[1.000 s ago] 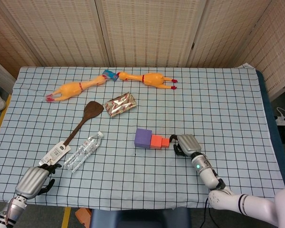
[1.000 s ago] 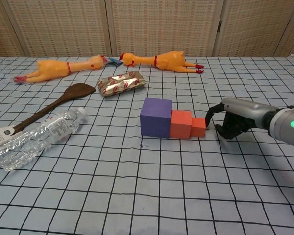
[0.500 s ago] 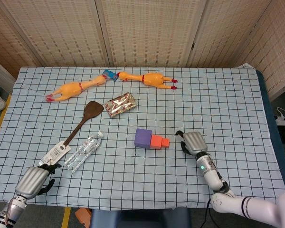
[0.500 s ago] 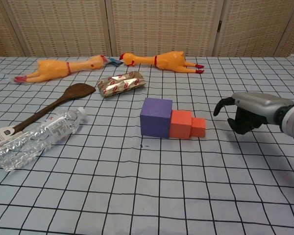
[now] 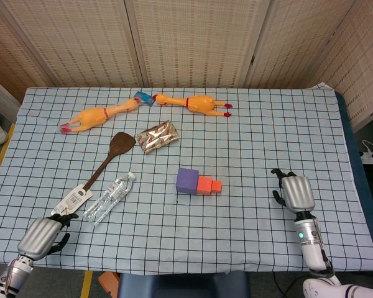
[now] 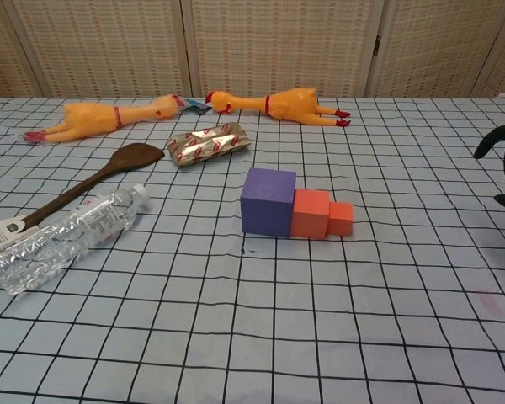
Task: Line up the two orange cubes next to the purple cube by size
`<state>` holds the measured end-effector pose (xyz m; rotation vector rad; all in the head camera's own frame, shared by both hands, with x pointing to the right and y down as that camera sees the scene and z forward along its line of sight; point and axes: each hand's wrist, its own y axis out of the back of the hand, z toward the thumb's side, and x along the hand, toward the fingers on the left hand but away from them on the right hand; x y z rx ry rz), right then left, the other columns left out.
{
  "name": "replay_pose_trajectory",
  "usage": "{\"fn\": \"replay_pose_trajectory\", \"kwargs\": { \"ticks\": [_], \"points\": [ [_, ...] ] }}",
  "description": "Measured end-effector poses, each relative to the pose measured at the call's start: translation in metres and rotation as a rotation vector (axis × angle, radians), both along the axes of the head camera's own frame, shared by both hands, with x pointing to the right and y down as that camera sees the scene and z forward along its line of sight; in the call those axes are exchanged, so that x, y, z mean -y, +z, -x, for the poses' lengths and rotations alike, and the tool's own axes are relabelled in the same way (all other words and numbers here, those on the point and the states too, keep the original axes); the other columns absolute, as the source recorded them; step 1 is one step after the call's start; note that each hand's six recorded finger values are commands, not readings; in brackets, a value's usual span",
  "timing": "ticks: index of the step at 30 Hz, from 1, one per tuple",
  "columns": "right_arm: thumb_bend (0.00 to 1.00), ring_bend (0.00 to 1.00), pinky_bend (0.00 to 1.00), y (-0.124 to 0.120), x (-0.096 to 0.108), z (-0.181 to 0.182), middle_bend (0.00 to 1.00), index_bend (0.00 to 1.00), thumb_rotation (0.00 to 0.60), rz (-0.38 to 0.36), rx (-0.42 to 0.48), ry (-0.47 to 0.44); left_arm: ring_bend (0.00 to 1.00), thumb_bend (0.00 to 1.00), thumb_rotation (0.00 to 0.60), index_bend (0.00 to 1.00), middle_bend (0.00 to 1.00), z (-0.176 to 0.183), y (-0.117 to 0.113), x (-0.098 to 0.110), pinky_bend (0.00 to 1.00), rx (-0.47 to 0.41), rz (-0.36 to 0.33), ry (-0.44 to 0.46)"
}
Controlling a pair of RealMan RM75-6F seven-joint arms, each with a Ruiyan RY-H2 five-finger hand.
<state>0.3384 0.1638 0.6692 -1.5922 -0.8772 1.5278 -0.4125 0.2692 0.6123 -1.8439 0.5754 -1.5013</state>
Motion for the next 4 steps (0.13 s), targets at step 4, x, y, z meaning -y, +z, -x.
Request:
{"fn": "replay_pose_trajectory", "kwargs": {
  "ticks": [4],
  "points": [
    [0.17, 0.23, 0.56, -0.0049, -0.0048, -0.0104, 0.34, 0.24, 0.600, -0.007, 0.019, 0.018, 0.37, 0.48, 0.600, 0.28, 0.42, -0.0011, 0.0006, 0.0001, 0.61, 0.001, 0.000, 0.002]
  ]
}}
